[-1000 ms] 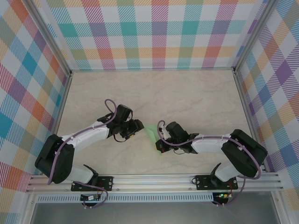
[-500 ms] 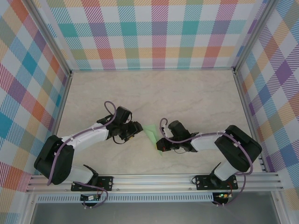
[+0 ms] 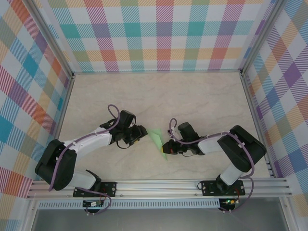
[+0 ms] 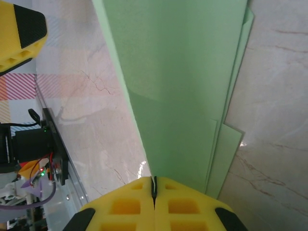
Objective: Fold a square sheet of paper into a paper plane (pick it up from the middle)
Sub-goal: Fold the wing for the fifth time at the center of the table.
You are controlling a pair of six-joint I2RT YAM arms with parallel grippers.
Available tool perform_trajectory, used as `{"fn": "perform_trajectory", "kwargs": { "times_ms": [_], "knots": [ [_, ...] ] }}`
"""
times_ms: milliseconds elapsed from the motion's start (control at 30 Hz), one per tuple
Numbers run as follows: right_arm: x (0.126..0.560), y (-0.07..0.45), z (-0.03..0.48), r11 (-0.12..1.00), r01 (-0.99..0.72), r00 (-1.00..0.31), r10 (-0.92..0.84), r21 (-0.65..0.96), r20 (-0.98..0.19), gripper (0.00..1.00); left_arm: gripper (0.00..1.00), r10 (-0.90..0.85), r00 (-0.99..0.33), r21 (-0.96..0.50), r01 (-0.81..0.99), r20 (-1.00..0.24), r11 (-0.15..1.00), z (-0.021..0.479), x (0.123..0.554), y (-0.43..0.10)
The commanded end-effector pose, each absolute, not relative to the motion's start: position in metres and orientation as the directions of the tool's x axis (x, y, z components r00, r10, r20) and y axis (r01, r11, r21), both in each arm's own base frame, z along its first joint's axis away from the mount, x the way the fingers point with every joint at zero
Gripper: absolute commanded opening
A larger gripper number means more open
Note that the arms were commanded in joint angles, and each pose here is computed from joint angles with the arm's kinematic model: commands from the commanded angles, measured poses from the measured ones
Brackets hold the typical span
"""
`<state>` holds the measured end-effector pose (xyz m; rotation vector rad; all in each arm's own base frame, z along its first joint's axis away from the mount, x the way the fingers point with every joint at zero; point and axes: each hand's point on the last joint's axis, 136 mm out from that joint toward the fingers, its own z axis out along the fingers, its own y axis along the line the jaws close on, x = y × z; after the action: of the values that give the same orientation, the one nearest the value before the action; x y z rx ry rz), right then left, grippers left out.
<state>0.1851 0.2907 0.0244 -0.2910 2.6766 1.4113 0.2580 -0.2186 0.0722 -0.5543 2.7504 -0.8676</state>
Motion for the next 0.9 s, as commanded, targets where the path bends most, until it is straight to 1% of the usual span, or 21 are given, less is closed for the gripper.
{"fn": "perform_trajectory", "kwargs": {
  "times_ms": [0, 167, 533, 867],
  "knots": [
    [0.182, 0.296, 0.027, 0.498, -0.178, -0.983, -0.135, 0.849, -0.127, 0.05, 0.53, -0.399, -0.913, -0.602, -0.271, -0.088, 0.751, 0.074, 0.258, -0.217],
    [0.183, 0.295, 0.023, 0.485, -0.131, -0.989, -0.122, 0.865, -0.082, 0.05, 0.52, -0.396, -0.914, -0.604, -0.268, -0.087, 0.751, 0.074, 0.257, -0.217],
    [0.187, 0.294, 0.035, 0.445, -0.113, -0.991, -0.111, 0.888, -0.071, 0.06, 0.51, -0.39, -0.917, -0.616, -0.257, -0.09, 0.745, 0.076, 0.258, -0.22],
    [0.19, 0.293, 0.024, 0.431, -0.026, -0.996, -0.087, 0.902, 0.013, 0.06, 0.49, -0.38, -0.921, -0.626, -0.248, -0.084, 0.739, 0.074, 0.257, -0.222]
  ]
}}
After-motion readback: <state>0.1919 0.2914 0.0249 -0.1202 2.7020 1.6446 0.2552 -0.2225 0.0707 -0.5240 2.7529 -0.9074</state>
